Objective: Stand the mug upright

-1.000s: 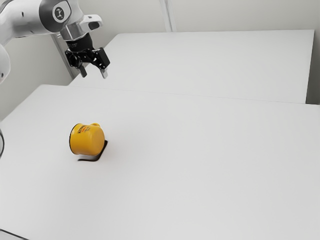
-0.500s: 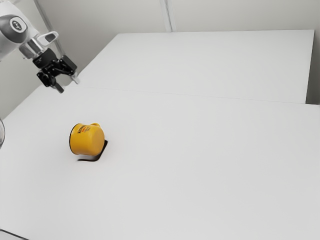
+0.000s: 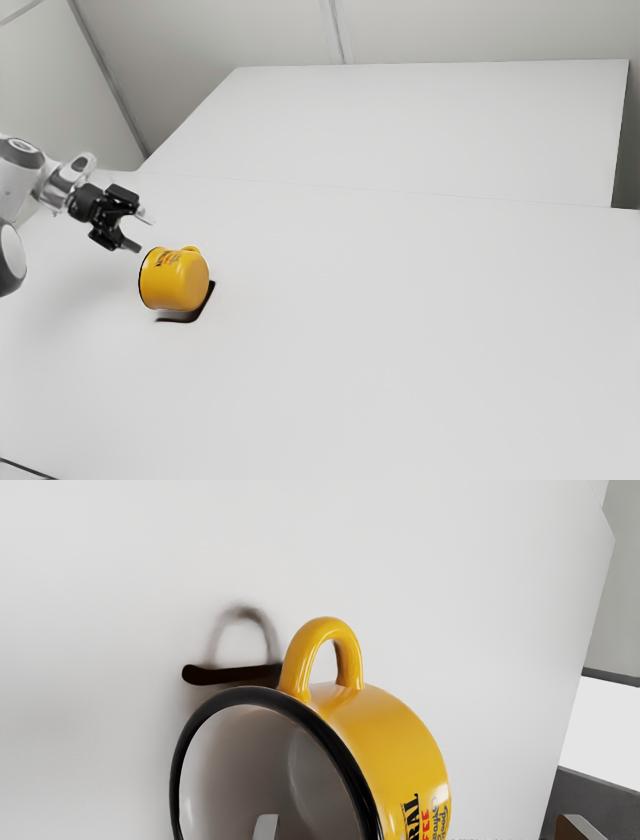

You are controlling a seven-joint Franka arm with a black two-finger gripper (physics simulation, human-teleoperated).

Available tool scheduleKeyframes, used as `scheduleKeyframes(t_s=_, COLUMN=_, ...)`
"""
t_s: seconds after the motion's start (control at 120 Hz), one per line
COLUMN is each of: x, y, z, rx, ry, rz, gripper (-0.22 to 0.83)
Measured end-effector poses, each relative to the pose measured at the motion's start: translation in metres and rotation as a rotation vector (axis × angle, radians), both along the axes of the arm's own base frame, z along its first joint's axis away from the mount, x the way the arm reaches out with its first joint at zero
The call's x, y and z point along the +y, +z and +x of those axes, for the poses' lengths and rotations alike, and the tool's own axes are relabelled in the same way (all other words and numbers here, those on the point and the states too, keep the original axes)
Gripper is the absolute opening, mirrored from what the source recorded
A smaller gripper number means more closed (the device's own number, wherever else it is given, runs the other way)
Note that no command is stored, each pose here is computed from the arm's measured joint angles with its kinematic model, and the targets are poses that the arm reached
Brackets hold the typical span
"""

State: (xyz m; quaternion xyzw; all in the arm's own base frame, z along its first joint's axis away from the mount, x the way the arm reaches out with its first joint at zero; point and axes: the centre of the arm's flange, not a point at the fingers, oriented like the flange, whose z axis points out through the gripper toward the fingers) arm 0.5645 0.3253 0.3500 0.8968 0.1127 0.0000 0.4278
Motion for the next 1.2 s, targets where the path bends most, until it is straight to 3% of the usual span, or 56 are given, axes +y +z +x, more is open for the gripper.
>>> scheduleKeyframes(t_s=0.142, x=-0.005, y=-0.034, z=-0.011, rx=-0.018, ry=0.008, rz=-0.101, gripper=0.61)
scheduleKeyframes(t_s=0.383, x=-0.024, y=-0.05, z=-0.023, rx=-0.07, ry=-0.001, rz=-0.227, gripper=0.61)
scheduleKeyframes(t_s=0.558, x=-0.024, y=-0.045, z=-0.026, rx=-0.119, ry=-0.022, rz=-0.251, gripper=0.18)
scheduleKeyframes(t_s=0.692, x=-0.027, y=-0.047, z=-0.029, rx=-0.139, ry=-0.038, rz=-0.262, gripper=-0.01)
scheduleKeyframes(t_s=1.008, x=-0.042, y=0.007, z=-0.037, rx=-0.233, ry=-0.094, rz=-0.224, gripper=-0.14)
scheduleKeyframes(t_s=1.2, x=-0.095, y=0.058, z=-0.019, rx=-0.222, ry=-0.266, rz=0.007, gripper=-0.17)
